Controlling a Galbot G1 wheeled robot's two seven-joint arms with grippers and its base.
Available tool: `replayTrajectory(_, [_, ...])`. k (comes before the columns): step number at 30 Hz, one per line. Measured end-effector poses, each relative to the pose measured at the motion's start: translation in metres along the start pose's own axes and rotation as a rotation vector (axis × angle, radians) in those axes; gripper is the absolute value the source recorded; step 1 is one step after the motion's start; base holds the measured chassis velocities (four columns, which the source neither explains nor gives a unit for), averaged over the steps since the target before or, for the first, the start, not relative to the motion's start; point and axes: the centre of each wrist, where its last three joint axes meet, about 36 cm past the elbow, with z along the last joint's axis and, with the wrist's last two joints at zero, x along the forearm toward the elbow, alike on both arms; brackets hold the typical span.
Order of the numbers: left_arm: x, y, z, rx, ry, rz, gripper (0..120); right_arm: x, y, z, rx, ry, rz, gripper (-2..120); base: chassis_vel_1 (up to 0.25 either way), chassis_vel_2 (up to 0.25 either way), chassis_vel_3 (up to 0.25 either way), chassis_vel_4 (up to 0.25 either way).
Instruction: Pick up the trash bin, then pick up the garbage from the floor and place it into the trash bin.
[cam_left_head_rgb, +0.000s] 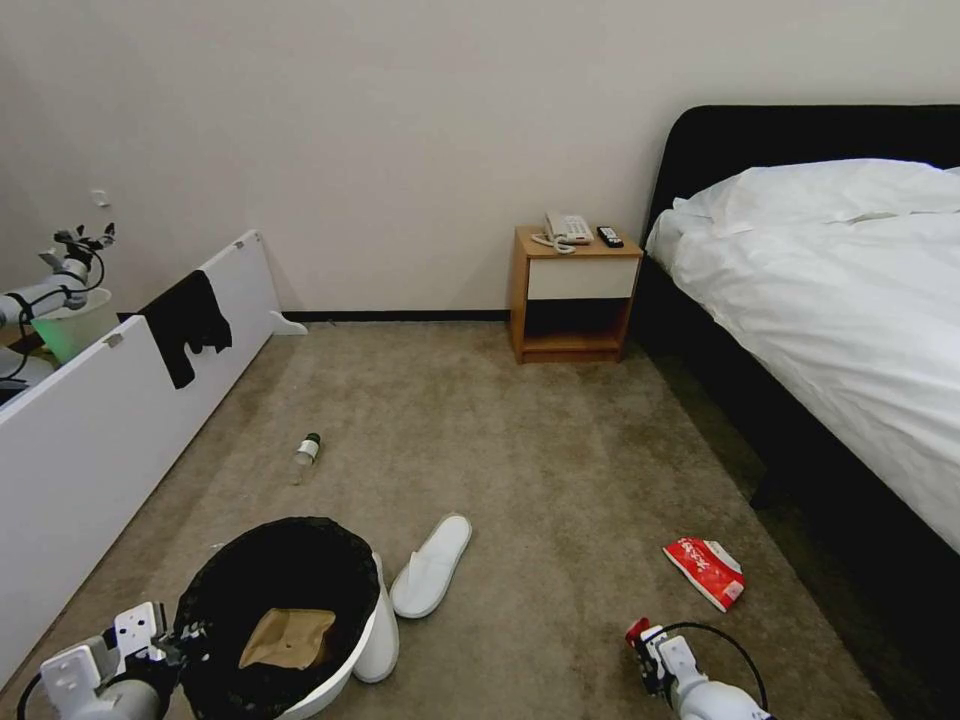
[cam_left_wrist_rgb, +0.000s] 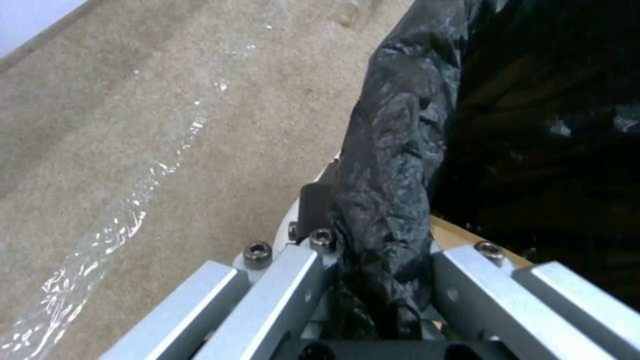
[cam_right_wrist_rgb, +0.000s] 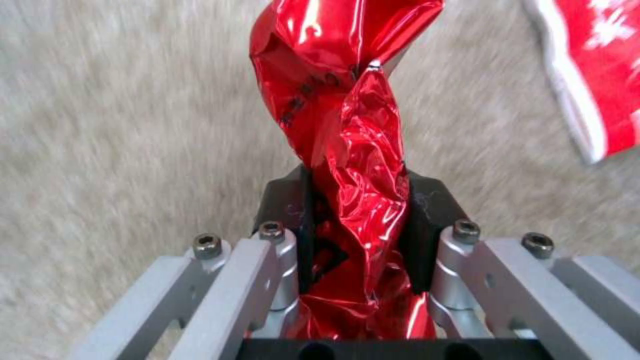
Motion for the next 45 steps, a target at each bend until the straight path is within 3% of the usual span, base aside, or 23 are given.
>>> replayTrajectory(16, [0.012,-0.007,-0.009,0.009,-0.020,0.036,2,0.075,-0.052,-0.092,-0.077,-0.246,0.020,22,0.000,0.000,0.000,0.000])
replayTrajectory(20, [0.015,-0.011,-0.018,0.033,-0.033,0.060,2,0.118,-0.064,-0.131,-0.090,-0.383,-0.005,22,0.000,0.000,0.000,0.000])
replayTrajectory(22, [0.024,-0.015,-0.030,0.040,-0.047,0.097,2,0.202,-0.079,-0.191,-0.119,-0.644,-0.115,20,0.000,0.000,0.000,0.000])
replayTrajectory(24, [0.024,-0.016,-0.031,0.035,-0.047,0.101,2,0.218,-0.079,-0.201,-0.117,-0.690,-0.149,20,0.000,0.000,0.000,0.000])
replayTrajectory(28, [0.027,-0.019,-0.032,0.015,-0.045,0.113,2,0.262,-0.065,-0.230,-0.124,-0.810,-0.286,19,0.000,0.000,0.000,0.000])
replayTrajectory(35, [0.027,-0.022,-0.033,-0.004,-0.042,0.124,2,0.299,-0.030,-0.258,-0.157,-0.848,-0.503,19,0.000,0.000,0.000,0.000])
replayTrajectory(45, [0.028,-0.022,-0.036,-0.025,-0.047,0.128,2,0.341,0.034,-0.308,-0.028,-0.800,-0.728,19,0.000,0.000,0.000,0.000])
